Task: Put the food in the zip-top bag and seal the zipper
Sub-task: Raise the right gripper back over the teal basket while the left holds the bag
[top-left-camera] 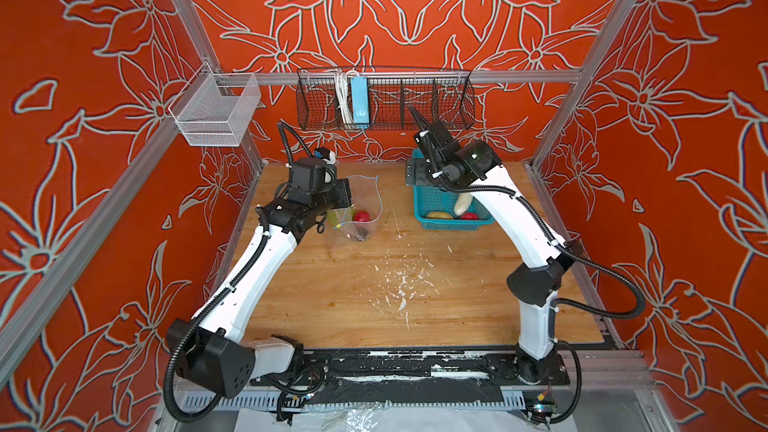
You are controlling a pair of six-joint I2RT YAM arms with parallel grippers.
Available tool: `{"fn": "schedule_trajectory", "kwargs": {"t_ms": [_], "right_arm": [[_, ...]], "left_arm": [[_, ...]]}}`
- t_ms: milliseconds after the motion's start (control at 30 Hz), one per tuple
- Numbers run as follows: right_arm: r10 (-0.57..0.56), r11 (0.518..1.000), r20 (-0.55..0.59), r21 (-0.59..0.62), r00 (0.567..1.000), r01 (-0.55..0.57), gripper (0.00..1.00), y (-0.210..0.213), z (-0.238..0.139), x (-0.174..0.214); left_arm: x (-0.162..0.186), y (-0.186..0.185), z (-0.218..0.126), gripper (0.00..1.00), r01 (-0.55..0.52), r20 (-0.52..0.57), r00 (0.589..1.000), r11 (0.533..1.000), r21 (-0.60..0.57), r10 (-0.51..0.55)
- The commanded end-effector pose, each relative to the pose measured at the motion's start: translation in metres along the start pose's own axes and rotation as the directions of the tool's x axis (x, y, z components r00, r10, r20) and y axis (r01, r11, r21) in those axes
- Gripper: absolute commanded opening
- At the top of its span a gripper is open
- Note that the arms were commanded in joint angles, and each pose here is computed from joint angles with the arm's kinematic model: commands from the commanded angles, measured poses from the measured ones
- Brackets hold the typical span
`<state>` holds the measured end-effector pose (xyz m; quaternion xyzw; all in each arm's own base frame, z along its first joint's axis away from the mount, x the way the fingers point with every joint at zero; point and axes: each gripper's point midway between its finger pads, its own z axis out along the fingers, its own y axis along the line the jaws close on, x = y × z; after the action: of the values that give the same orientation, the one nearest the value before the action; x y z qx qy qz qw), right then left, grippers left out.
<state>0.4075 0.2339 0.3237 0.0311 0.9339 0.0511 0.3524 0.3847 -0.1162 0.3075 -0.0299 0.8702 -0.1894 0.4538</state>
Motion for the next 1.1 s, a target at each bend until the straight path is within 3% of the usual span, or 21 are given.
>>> {"fn": "schedule_trajectory", "kwargs": {"t_ms": [0,133,367,733,1067], "right_arm": [[0.015,0.998,-0.006,0.065,1.0,-0.015,0.98,-0.025,-0.006,0.001],[-0.083,0.996,0.073,0.039,0.994,0.08,0.98,-0.022,0.003,-0.005],[-0.103,0.99,0.205,-0.077,0.973,0.121,0.98,-0.023,0.005,-0.013],[-0.263,0.947,0.089,0.215,0.961,0.24,0.98,-0.079,0.048,-0.017],[-0.21,0.955,-0.022,0.207,0.977,0.21,0.98,-0.101,0.111,-0.018]], "left_arm": [[-0.006,-0.002,-0.005,0.0,-0.004,0.017,1.0,1.0,0.006,0.004],[-0.005,-0.006,-0.005,0.0,-0.004,0.01,1.0,1.0,0.027,0.003],[-0.005,-0.006,-0.005,0.0,-0.005,0.01,1.0,1.0,0.028,0.005],[0.001,-0.001,0.006,0.0,0.004,-0.014,1.0,1.0,0.007,-0.004],[0.002,-0.003,0.007,0.0,0.005,-0.017,1.0,1.0,0.019,-0.005]]}}
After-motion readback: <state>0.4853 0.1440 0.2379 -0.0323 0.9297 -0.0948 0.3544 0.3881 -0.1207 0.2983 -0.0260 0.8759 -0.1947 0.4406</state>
